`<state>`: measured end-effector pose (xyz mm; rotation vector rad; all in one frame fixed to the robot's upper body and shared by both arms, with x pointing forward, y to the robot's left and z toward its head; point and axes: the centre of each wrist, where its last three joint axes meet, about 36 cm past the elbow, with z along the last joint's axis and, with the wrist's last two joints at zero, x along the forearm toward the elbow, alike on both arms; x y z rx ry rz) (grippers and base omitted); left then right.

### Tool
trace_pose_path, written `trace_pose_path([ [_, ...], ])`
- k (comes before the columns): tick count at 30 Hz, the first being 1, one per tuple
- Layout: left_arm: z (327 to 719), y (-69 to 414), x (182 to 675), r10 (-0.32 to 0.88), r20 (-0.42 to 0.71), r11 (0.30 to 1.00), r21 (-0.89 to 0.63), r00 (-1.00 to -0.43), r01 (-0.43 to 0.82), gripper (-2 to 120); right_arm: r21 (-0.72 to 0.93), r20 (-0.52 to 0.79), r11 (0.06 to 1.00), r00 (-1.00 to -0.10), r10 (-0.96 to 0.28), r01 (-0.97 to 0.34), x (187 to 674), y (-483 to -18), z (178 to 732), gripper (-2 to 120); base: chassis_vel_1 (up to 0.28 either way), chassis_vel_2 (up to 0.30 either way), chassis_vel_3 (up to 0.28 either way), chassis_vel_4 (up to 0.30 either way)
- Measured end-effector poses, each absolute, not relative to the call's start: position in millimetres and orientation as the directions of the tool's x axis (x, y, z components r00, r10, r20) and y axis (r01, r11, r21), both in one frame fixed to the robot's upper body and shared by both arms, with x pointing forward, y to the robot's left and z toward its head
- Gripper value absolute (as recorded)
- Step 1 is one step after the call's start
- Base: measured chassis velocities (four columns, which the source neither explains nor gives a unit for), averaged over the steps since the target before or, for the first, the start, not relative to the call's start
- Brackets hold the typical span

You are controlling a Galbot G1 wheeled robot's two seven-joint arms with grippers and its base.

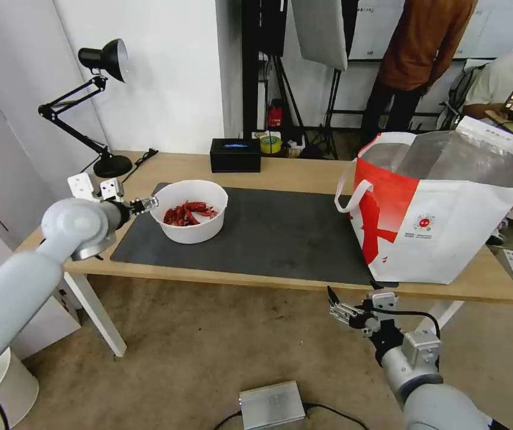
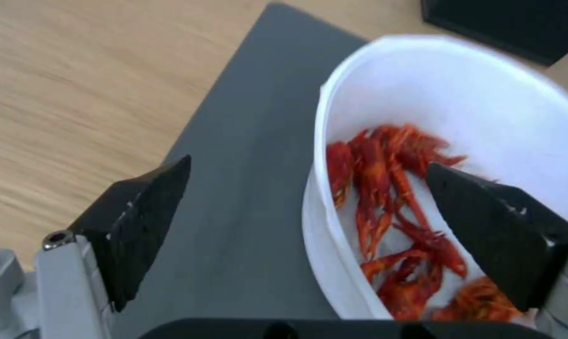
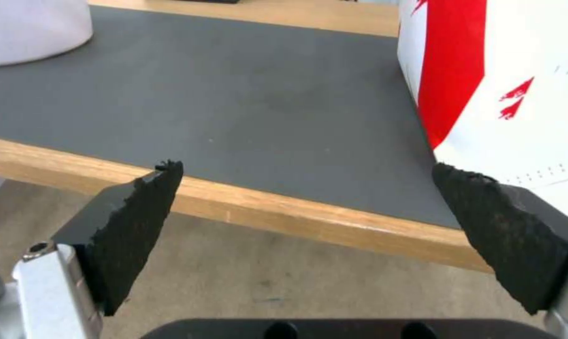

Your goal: Pick up the trash from the table and place it into the takeout bag.

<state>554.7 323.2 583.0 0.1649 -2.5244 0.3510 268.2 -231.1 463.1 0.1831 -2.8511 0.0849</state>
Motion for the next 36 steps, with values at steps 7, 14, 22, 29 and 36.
trace_pose_path([
  [7, 567, 312, 566, -0.057, 0.585, 0.973, -0.149, -0.809, -0.176, 100, -0.04, 0.282, 0.99, -0.952, -0.117, -0.133, 268, -231, 463, 100, 0.0, 0.0, 0.0, 0.0],
  [14, 558, 300, 571, -0.066, 0.594, 0.978, -0.121, -0.802, -0.169, 91, -0.04, 0.282, 0.99, -0.952, -0.117, -0.134, 268, -231, 463, 100, 0.0, 0.0, 0.0, 0.0],
  [22, 557, 295, 573, -0.078, 0.604, 0.982, -0.092, -0.793, -0.167, 59, -0.04, 0.282, 0.99, -0.952, -0.117, -0.133, 268, -231, 463, 100, 0.0, 0.0, 0.0, 0.0],
  [29, 558, 294, 571, -0.079, 0.608, 0.984, -0.078, -0.79, -0.158, 34, -0.04, 0.282, 0.99, -0.952, -0.117, -0.134, 268, -231, 463, 100, 0.0, 0.0, 0.0, 0.0],
  [36, 560, 292, 569, -0.079, 0.606, 0.986, -0.071, -0.792, -0.152, 12, -0.04, 0.282, 0.99, -0.952, -0.117, -0.134, 268, -231, 463, 100, 0.0, 0.0, 0.0, 0.0],
])
